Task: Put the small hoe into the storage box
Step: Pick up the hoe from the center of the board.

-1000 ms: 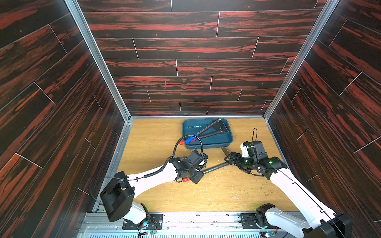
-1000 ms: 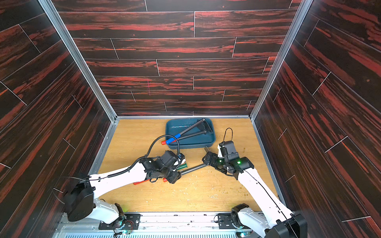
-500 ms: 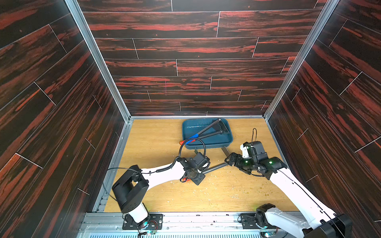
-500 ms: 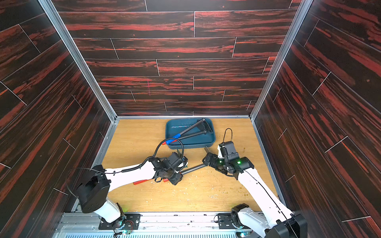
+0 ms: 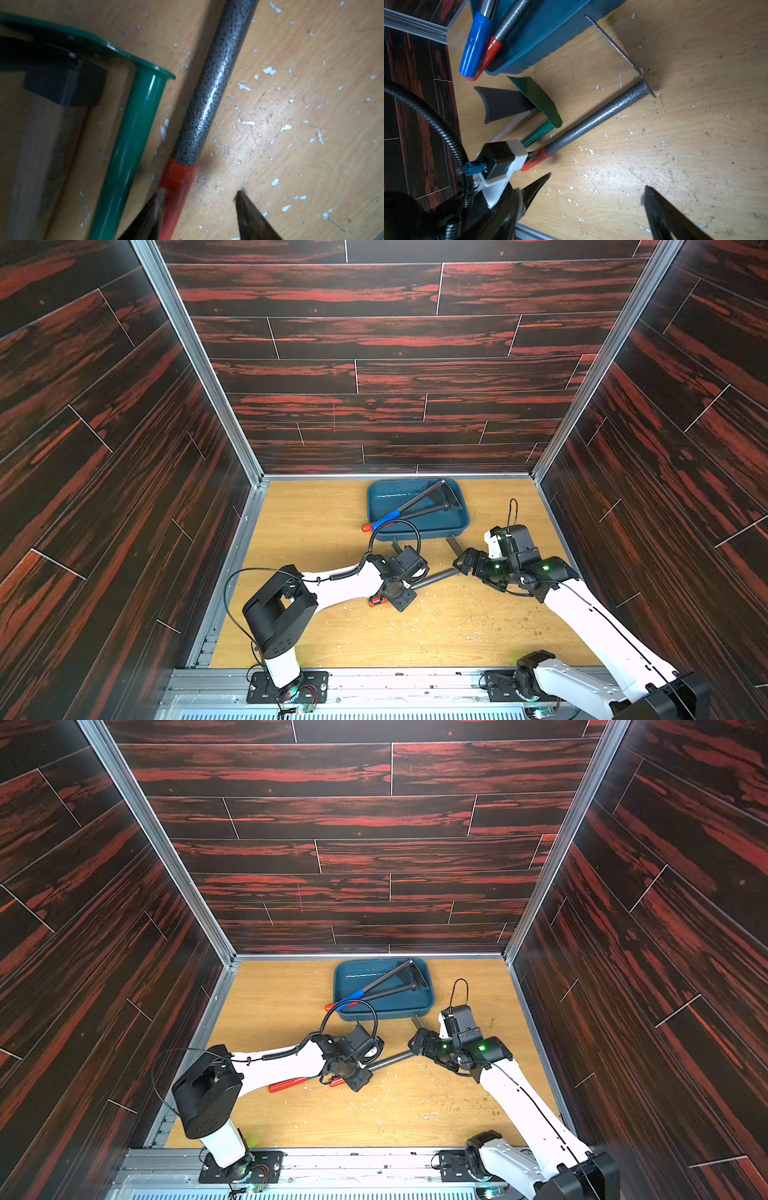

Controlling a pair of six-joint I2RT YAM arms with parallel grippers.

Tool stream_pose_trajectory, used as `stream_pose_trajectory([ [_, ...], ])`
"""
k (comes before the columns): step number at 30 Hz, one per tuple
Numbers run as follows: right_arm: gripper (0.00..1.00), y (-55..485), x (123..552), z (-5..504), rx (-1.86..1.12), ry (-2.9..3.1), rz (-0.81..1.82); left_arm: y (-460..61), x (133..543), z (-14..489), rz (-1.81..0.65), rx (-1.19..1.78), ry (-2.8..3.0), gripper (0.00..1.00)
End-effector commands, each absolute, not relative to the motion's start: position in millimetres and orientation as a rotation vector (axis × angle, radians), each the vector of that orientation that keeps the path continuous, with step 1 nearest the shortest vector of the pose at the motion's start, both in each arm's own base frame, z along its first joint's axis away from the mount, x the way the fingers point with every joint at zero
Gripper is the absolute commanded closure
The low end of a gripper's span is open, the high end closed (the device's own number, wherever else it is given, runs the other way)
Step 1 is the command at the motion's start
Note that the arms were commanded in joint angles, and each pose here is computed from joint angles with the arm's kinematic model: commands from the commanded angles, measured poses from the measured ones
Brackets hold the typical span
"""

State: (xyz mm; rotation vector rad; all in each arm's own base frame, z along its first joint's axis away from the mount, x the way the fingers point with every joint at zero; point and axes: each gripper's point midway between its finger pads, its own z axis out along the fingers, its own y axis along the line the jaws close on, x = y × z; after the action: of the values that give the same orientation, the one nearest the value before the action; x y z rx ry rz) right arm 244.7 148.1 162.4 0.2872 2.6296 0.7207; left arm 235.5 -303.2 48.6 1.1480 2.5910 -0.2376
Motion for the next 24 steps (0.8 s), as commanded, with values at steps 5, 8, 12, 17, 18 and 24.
stream_pose_trajectory([
  [5, 0.05, 149, 245, 165, 0.269, 2.618, 0.733, -298, 244, 44, -0.181, 1.163, 2.612, 0.41],
  [8, 0.05, 148, 246, 167, 0.269, 2.615, 0.727, -298, 244, 37, -0.182, 1.175, 2.628, 0.42],
  [12, 0.05, 148, 245, 166, 0.271, 2.615, 0.728, -291, 239, 27, -0.155, 1.196, 2.676, 0.43],
  [17, 0.05, 147, 244, 164, 0.276, 2.621, 0.728, -296, 241, 24, -0.177, 1.192, 2.683, 0.44],
  [18, 0.05, 147, 244, 165, 0.276, 2.621, 0.726, -298, 241, 24, -0.184, 1.191, 2.681, 0.45],
  [24, 0.05, 145, 244, 167, 0.275, 2.618, 0.711, -310, 247, 23, -0.221, 1.197, 2.677, 0.49],
])
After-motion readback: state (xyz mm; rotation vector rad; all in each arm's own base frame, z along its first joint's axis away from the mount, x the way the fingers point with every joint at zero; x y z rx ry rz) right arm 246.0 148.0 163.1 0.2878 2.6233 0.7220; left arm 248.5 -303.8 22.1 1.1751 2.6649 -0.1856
